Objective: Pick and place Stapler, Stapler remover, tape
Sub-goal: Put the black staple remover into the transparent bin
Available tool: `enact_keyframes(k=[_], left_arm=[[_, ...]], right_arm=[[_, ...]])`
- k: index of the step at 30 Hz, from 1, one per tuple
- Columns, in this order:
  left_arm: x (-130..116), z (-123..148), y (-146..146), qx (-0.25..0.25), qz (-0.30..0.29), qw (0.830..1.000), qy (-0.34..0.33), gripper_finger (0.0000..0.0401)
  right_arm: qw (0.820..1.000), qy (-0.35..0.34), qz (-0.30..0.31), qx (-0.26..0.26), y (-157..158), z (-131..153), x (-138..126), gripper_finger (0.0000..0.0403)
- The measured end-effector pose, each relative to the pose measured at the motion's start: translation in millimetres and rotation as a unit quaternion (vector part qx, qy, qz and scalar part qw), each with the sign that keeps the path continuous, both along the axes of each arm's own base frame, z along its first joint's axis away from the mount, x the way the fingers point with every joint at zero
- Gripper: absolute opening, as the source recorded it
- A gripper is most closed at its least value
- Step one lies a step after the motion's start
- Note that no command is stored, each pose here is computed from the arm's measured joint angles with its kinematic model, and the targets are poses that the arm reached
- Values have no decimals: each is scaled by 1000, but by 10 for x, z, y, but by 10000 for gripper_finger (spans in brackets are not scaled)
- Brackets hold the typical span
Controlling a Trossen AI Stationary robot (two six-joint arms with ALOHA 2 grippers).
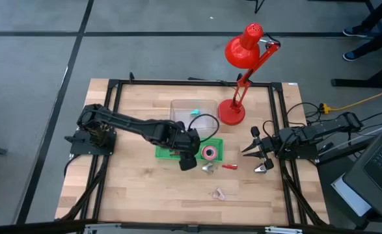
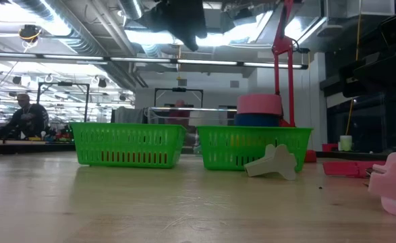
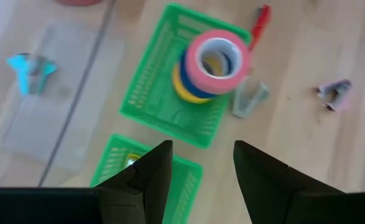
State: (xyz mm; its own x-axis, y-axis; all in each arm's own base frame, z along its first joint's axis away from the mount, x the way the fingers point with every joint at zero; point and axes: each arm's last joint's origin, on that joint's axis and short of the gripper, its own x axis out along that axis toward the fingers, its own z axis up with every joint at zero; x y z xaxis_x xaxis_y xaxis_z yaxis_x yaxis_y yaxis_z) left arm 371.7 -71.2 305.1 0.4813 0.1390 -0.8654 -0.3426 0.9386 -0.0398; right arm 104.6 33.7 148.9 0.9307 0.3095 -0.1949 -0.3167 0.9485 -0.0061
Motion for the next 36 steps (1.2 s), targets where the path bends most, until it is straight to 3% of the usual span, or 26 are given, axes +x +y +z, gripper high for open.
enact_keyframes(k=[11, 16, 24, 33, 36], left_arm=[[36, 5, -51, 38, -105, 994, -4, 168], [47, -64, -190, 97, -156, 983, 9, 168], [138, -179, -403, 137, -169, 976, -11, 168], [208, -258, -540, 150, -183, 971, -31, 168], [112, -155, -598, 142, -151, 977, -44, 168]], right_arm=[[1000, -6, -3, -13, -3, 3, 2, 72], [996, -21, -81, -21, -46, 29, 17, 72], [982, -35, -181, -33, -104, 51, 23, 72], [982, -36, -183, -35, -106, 54, 23, 72], [982, -36, -183, -34, -106, 54, 23, 72]])
